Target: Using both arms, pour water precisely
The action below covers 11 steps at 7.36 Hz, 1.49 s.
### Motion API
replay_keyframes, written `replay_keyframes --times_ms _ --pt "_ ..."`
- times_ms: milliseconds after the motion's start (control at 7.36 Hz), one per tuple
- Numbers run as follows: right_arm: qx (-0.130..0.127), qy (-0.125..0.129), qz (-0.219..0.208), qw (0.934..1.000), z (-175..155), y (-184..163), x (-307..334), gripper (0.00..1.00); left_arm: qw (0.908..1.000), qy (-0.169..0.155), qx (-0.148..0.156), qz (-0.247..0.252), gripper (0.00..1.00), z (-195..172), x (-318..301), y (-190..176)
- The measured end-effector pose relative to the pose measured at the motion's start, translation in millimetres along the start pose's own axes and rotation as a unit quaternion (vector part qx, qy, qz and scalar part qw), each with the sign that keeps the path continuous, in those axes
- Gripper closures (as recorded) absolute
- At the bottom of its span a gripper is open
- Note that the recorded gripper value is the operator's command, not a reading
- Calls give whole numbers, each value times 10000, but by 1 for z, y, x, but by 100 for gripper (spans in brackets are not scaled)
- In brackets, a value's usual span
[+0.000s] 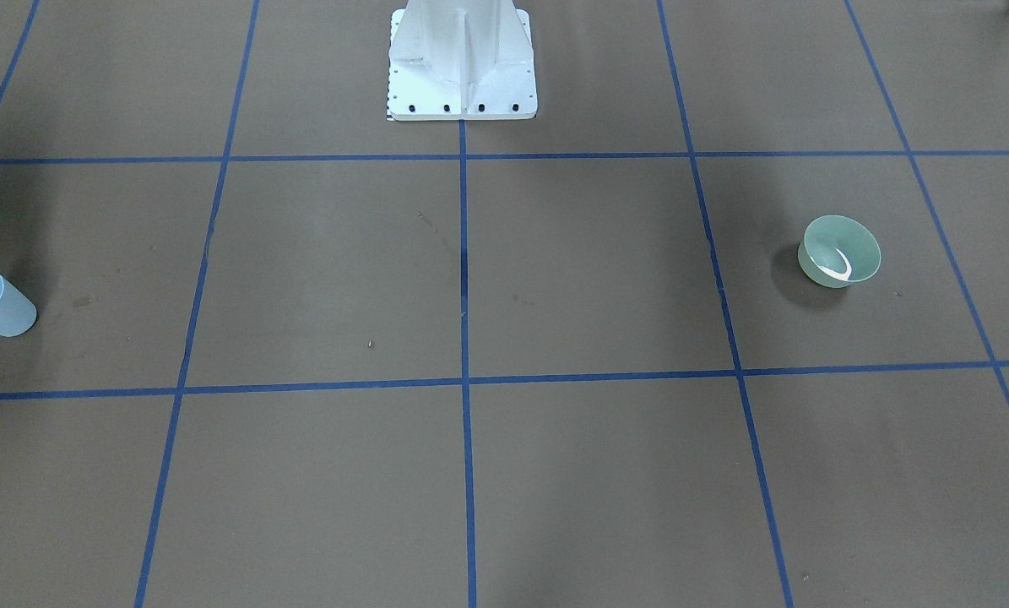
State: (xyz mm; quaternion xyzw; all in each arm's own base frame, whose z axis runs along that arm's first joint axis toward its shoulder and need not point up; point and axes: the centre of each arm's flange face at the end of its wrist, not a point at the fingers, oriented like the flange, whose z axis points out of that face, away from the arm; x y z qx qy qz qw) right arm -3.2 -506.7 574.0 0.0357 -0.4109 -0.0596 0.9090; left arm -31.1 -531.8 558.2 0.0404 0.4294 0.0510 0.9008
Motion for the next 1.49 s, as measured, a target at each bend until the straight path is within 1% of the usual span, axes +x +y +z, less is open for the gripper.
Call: replay_keyframes --times_ms 679,1087,1494 --pt "-34 -46 -110 9999 6 -4 -5 1 9999 -1 100 119 1 -9 12 2" --pt "28 -118 -200 9997 2 -6 -11 1 9998 -1 117 150 1 -11 14 0" --pt "45 -28 -213 9998 2 -7 -10 1 9998 -1 110 144 1 -10 13 -1"
